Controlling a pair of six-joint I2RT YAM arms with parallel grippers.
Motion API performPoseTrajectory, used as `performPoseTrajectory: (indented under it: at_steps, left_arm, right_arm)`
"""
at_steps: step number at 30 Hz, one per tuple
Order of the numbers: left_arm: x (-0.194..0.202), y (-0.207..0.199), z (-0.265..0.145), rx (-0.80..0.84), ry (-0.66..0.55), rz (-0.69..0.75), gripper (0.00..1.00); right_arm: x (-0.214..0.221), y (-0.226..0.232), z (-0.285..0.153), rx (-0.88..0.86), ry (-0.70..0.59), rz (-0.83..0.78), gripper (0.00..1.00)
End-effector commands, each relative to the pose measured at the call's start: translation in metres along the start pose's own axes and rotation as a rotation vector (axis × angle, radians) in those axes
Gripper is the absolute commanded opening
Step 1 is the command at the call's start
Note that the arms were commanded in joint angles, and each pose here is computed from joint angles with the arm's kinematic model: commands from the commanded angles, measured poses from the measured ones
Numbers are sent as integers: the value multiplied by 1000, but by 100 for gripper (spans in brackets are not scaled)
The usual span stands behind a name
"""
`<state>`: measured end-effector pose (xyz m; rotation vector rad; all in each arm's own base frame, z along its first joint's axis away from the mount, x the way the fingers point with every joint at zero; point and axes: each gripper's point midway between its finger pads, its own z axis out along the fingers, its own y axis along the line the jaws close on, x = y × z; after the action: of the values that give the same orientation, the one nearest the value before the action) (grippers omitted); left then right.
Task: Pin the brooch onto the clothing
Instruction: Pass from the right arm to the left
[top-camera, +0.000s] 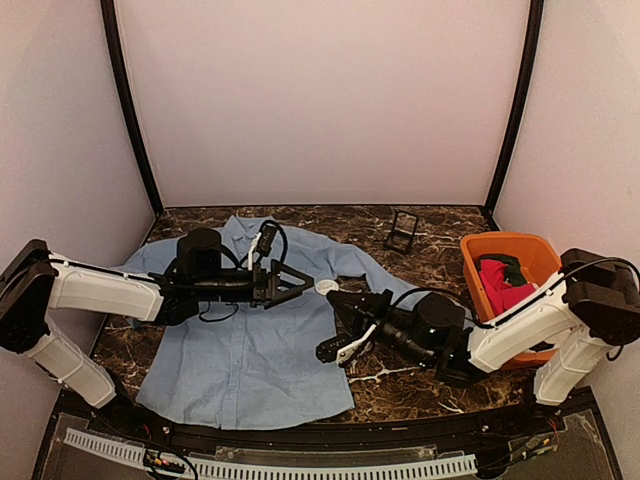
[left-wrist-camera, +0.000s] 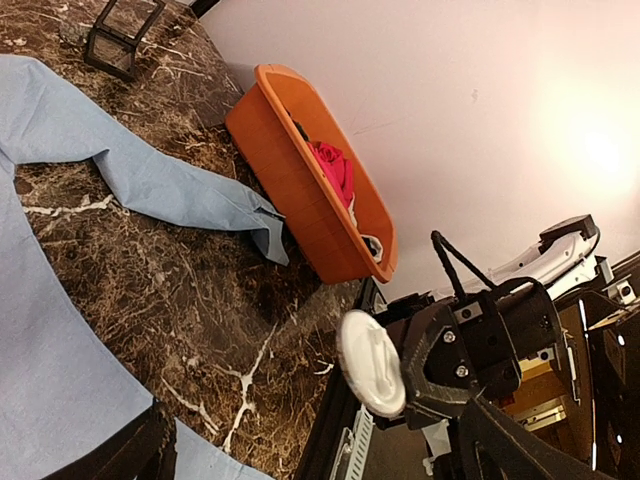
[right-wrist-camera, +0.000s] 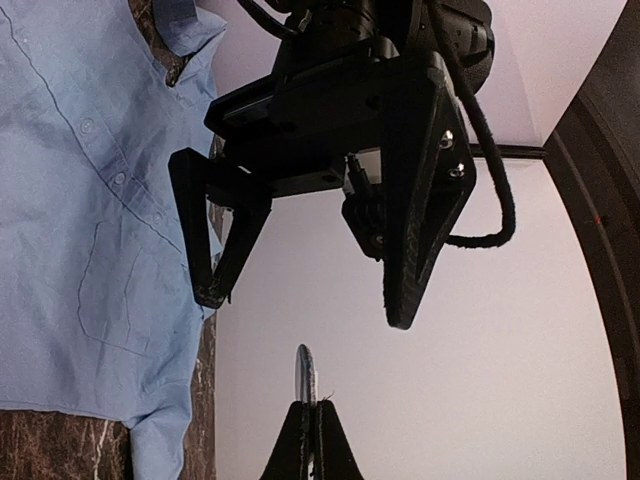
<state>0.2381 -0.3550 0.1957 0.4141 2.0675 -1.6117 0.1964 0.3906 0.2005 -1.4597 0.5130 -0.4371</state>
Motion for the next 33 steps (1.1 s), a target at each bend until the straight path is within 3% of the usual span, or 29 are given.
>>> performPoseTrajectory:
  at_steps: [1,11,19,33]
  left_arm:
    - [-18,-22,2,92,-32,30,97]
    - [-33,-26,5,180,-49,4,79]
    - [-34,-42,5,242,2,25,66]
    - [-15,-33,11,180,127,47,58]
  right_arm:
    - [-7,-53,-6,230,40,-113,0]
    - [-23,-56,-9,243,23,-154,0]
    - [-23,-47,-9,218,33,-161,0]
    - [-25,-48,-6,225,27,-159,0]
